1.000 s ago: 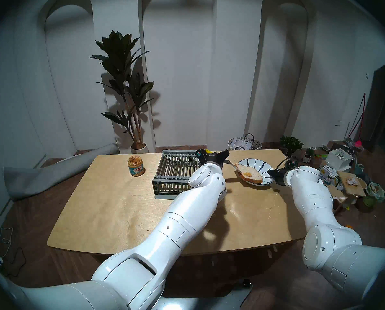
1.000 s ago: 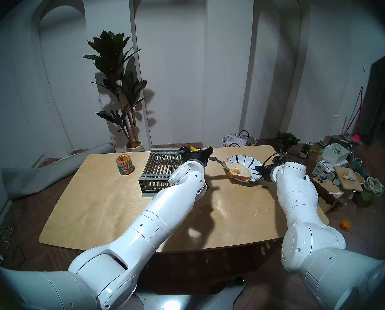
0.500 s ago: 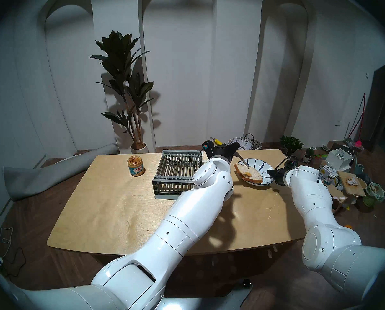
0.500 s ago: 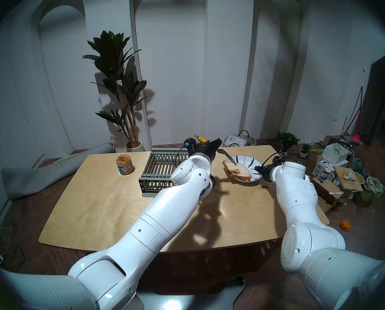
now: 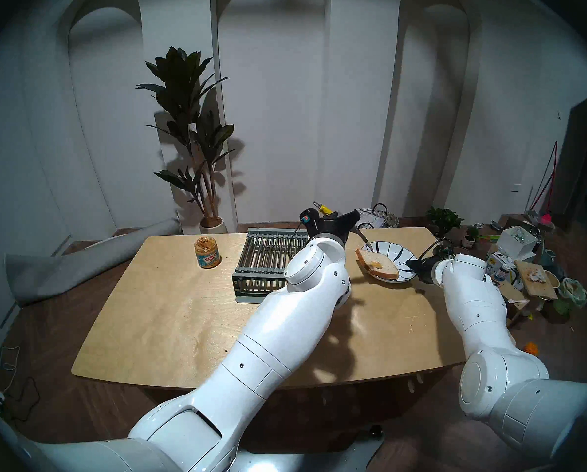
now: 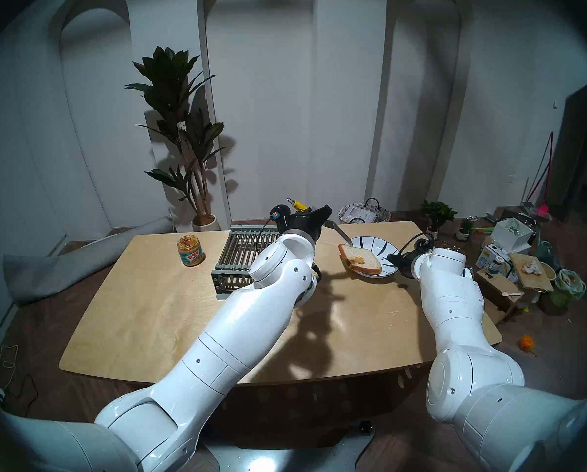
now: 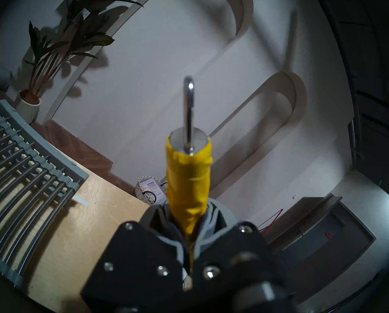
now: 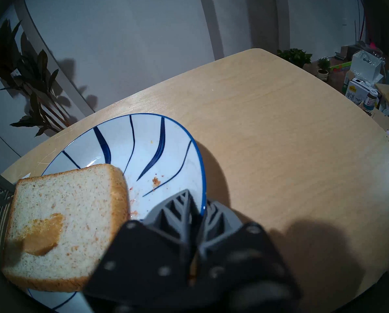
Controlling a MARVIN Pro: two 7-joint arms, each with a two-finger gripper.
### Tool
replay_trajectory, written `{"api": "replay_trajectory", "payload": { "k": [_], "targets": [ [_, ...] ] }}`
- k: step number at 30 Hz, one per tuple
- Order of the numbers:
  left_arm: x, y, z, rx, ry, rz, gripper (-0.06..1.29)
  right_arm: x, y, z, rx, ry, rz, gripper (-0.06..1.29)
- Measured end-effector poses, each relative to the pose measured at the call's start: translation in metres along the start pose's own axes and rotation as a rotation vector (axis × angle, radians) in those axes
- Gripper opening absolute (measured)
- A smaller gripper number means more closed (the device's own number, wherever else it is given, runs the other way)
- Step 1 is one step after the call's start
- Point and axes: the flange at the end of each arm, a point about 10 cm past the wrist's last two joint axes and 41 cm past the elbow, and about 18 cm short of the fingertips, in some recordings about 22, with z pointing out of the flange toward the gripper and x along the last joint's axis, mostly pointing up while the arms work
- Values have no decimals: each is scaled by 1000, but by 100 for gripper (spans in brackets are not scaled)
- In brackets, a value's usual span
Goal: Spread peanut butter over the slice of bread with the knife
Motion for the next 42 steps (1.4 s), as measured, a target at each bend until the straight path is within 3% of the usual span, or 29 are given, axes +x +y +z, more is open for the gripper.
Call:
{"api": "replay_trajectory", "payload": {
  "k": [2,4,6,7,10,17,26,35,42],
  "targets": [
    [0,0,-1,-2,0,3,2,-4,-1,0,2,-8,-1,39],
    [1,0,-2,-5,0,5,2,-3,-4,-1,7,-3,-5,49],
    [1,0,-3,-7,-1,5,2,-3,-4,-2,8,-2,-6,68],
    [1,0,-4,-10,-1,6,2,-4,-5,-3,9,-4,-7,111],
    [1,1,-4,-14,-1,6,2,-4,-5,-4,9,-5,-4,120],
    [2,6,-8,-30,6,10,2,4,-1,-17,28,13,18,120],
    [7,9,-13,-57,34,55,2,43,8,-45,55,110,23,120],
    [17,2,-20,-81,93,177,2,88,9,-80,95,270,-32,120],
    [44,-2,-29,-104,185,278,2,96,2,-97,114,347,-107,120]
  ]
}}
